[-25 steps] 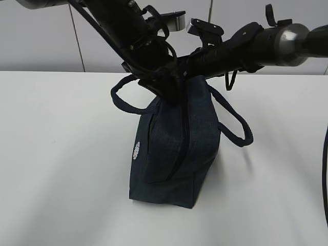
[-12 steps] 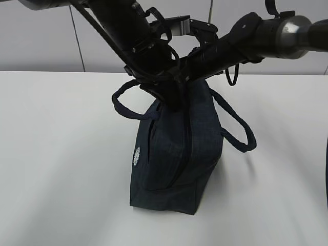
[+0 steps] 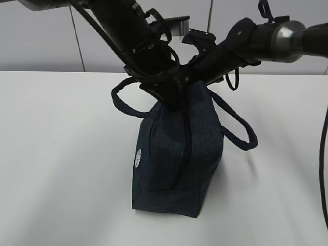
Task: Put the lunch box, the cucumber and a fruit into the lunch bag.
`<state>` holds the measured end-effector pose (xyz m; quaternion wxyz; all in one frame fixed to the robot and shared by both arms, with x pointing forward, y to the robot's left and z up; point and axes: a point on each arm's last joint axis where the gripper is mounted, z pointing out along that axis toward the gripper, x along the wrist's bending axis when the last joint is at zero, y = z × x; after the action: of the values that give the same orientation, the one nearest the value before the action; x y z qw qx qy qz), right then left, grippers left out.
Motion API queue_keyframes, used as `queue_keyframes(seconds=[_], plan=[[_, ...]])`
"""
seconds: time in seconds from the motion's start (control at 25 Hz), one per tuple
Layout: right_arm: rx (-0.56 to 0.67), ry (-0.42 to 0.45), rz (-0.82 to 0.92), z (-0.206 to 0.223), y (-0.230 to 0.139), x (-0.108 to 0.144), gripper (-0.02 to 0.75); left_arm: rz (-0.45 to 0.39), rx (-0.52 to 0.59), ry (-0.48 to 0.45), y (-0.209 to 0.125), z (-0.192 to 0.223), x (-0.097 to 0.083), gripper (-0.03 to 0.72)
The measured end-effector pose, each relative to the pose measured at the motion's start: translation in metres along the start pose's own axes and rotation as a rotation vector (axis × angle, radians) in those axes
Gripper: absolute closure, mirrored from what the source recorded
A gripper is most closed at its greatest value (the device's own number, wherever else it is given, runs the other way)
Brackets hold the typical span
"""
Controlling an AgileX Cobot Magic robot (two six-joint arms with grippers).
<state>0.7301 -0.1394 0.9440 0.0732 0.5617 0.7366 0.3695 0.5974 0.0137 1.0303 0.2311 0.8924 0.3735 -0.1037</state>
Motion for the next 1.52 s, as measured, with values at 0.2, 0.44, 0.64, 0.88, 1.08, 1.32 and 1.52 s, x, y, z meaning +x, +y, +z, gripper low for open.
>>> queue_keyframes(seconds=[0.2,0.44,0.64,0.88,1.08,1.32,1.52], plan=[[0.009,0.006,-0.002,0.000,0.001,0.001,0.738,0.000,0.000,0.000,0.000,0.000,0.000,0.697],[0.028,0.017,-0.014,0.000,0.002,0.002,0.738,0.000,0.006,-0.002,-0.001,0.000,0.000,0.697],[0.029,0.029,-0.041,-0.005,0.011,0.006,0.723,0.003,0.010,-0.003,-0.001,0.000,-0.001,0.697],[0.035,0.024,-0.047,-0.013,0.022,0.009,0.436,0.005,0.013,-0.008,-0.001,0.001,-0.002,0.697],[0.077,-0.014,-0.072,-0.024,0.030,0.010,0.286,0.005,0.014,-0.008,-0.001,0.001,-0.002,0.697],[0.107,-0.067,-0.121,-0.045,0.047,0.014,0.270,0.012,0.020,0.008,-0.002,0.001,-0.001,0.697],[0.182,-0.164,-0.183,-0.068,0.057,0.014,0.270,0.018,0.044,0.074,-0.004,0.000,0.004,0.697]])
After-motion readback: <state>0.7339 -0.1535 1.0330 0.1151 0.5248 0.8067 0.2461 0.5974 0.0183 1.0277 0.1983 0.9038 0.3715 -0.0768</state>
